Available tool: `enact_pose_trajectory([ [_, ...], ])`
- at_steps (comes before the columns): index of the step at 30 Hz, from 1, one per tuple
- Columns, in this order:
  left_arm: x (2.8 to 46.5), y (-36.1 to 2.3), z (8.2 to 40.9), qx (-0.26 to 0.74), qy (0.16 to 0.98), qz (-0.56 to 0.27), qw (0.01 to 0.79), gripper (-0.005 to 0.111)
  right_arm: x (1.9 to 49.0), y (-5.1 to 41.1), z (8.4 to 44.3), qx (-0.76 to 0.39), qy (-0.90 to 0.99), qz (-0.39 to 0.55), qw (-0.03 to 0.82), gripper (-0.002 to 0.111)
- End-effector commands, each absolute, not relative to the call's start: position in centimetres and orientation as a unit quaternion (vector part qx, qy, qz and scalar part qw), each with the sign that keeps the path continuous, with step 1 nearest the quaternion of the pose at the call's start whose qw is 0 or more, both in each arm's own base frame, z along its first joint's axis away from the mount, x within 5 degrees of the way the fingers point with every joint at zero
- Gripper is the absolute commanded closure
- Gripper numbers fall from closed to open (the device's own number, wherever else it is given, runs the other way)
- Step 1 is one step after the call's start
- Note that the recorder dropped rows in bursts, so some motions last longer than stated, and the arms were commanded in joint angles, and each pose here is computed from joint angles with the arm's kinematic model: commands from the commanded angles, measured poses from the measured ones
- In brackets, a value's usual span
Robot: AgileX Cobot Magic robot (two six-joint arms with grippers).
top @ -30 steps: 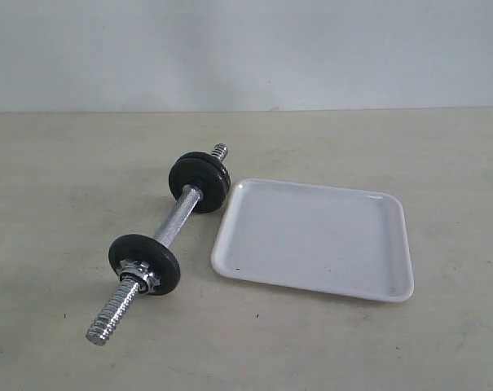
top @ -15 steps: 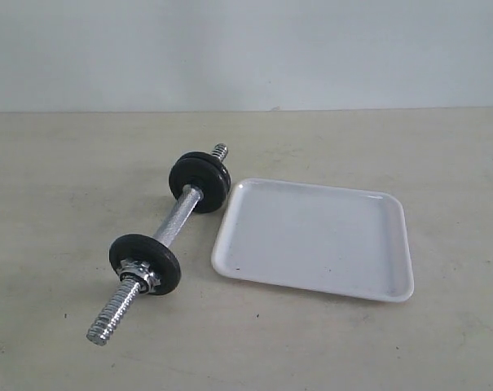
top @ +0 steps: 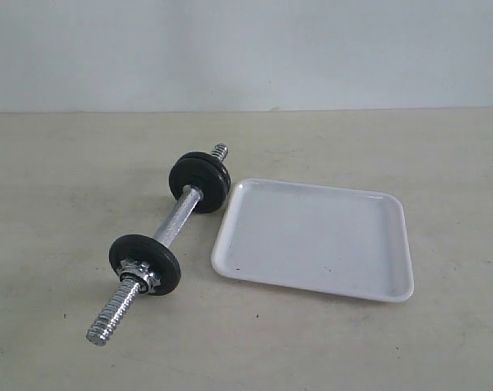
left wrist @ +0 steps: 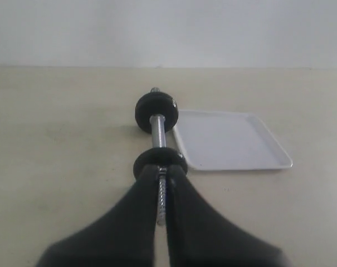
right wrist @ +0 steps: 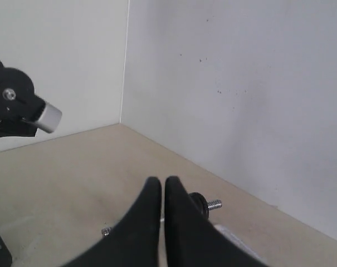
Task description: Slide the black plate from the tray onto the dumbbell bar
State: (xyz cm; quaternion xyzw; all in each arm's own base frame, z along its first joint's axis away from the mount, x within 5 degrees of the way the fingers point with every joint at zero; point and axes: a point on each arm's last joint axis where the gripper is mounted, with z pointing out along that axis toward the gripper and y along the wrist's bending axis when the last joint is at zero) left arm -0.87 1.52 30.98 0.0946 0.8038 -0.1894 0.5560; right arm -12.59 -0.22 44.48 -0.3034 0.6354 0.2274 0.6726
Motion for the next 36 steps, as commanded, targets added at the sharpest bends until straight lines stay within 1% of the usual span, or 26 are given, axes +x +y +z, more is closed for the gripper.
enact_pose_trajectory([
  [1, -0.2, 1.2, 29.5, 0.100, 0.817, -0.177, 0.540, 0.102, -11.8, 0.0, 42.5, -0.306, 0.650, 0.219, 0.660, 0.108],
  [4, 0.0, 1.0, 29.7, 0.098, 0.804, -0.188, 0.556, 0.102, -10.9, 0.3, 41.6, -0.312, 0.662, 0.214, 0.646, 0.108],
  [11, 0.9, 0.3, 29.7, 0.071, 0.769, -0.233, 0.591, 0.102, -7.4, 1.0, 41.0, -0.283, 0.631, 0.201, 0.693, 0.108],
  [16, 2.1, -0.8, 28.8, 0.058, 0.732, -0.276, 0.620, 0.102, -3.9, 1.7, 38.9, -0.254, 0.631, 0.195, 0.707, 0.108],
  [19, 2.9, -1.4, 27.8, 0.043, 0.703, -0.308, 0.639, 0.102, -1.7, 2.3, 36.9, -0.240, 0.635, 0.198, 0.707, 0.108],
  [22, 3.6, -1.9, 26.4, 0.038, 0.692, -0.323, 0.645, 0.102, -0.1, 2.7, 35.1, -0.228, 0.637, 0.202, 0.708, 0.108],
  [30, 4.5, -2.5, 22.2, 0.043, 0.723, -0.309, 0.616, 0.102, 2.8, 3.1, 30.5, -0.180, 0.659, 0.206, 0.701, 0.108],
  [36, 4.8, -2.6, 21.4, 0.035, 0.719, -0.307, 0.623, 0.102, 4.1, 3.1, 27.6, -0.154, 0.679, 0.200, 0.690, 0.108],
])
